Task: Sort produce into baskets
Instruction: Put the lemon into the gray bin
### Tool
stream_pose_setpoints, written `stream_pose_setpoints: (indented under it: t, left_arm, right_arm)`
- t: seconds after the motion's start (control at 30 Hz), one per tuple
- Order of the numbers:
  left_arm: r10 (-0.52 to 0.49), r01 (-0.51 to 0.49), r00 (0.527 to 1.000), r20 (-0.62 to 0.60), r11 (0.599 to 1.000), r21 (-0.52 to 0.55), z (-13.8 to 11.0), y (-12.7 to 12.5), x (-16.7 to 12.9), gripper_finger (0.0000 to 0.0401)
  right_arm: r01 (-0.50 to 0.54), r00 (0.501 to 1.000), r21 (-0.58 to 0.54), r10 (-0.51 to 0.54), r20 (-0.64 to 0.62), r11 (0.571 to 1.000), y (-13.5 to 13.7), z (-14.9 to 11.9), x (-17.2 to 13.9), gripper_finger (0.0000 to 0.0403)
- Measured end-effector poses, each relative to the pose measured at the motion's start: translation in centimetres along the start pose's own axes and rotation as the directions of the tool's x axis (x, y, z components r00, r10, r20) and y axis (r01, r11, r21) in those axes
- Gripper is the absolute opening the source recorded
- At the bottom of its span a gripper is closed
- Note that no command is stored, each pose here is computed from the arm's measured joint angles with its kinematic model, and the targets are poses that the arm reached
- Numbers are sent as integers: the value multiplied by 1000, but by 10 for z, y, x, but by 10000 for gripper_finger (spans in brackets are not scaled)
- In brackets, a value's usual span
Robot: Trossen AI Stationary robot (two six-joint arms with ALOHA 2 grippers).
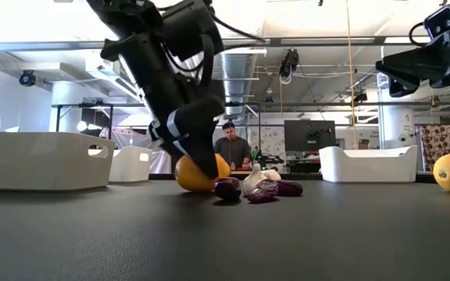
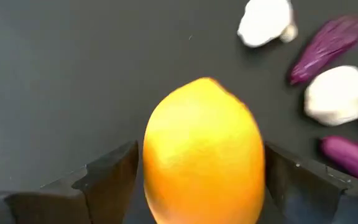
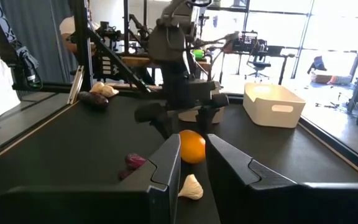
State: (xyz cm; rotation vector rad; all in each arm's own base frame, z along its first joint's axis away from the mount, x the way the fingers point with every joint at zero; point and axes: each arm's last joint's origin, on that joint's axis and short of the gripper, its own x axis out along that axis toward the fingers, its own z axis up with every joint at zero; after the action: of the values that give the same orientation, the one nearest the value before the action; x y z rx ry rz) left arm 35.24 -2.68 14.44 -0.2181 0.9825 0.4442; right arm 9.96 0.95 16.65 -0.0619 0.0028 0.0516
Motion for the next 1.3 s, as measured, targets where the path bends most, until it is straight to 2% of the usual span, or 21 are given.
stream_pose_setpoints:
  t: [0.2, 0.53, 0.67, 0.73, 0.87, 1.07, 1.13, 1.23, 1.3]
  left_arm:
    - [8, -9, 1000, -7, 1000, -26, -1, 0, 4, 304]
    - [31, -32, 999, -23, 998, -51, 1, 0, 2, 225]
    - [36, -38, 996, -84, 999, -32, 14, -10, -24, 224]
    - [89, -88, 988, -123, 996, 11, 19, -15, -45, 227]
    - [296, -289, 938, -178, 955, 65, 20, -17, -91, 226]
    - [490, -520, 833, -258, 852, -63, 3, 7, -151, 225]
    - [510, -559, 812, -283, 819, -129, -6, 17, -163, 226]
    - [441, -517, 845, -304, 819, -249, -22, 30, -168, 226]
    - [405, -497, 859, -312, 806, -323, -34, 39, -164, 226]
  right_arm:
    - [0, 1000, 0, 0, 0, 1000, 0, 0, 0, 68]
    - [0, 1000, 0, 0, 0, 1000, 0, 0, 0, 68]
    - [0, 1000, 1, 0, 0, 1000, 0, 0, 0, 68]
    - [0, 1000, 0, 0, 0, 1000, 0, 0, 0, 68]
    - [0, 1000, 0, 0, 0, 1000, 0, 0, 0, 68]
    - [0, 1000, -1, 0, 0, 1000, 0, 0, 0, 68]
    - [0, 1000, 0, 0, 0, 1000, 0, 0, 0, 68]
    - [0, 1000, -1, 0, 0, 1000, 0, 0, 0, 68]
    - [0, 1000, 0, 0, 0, 1000, 0, 0, 0, 68]
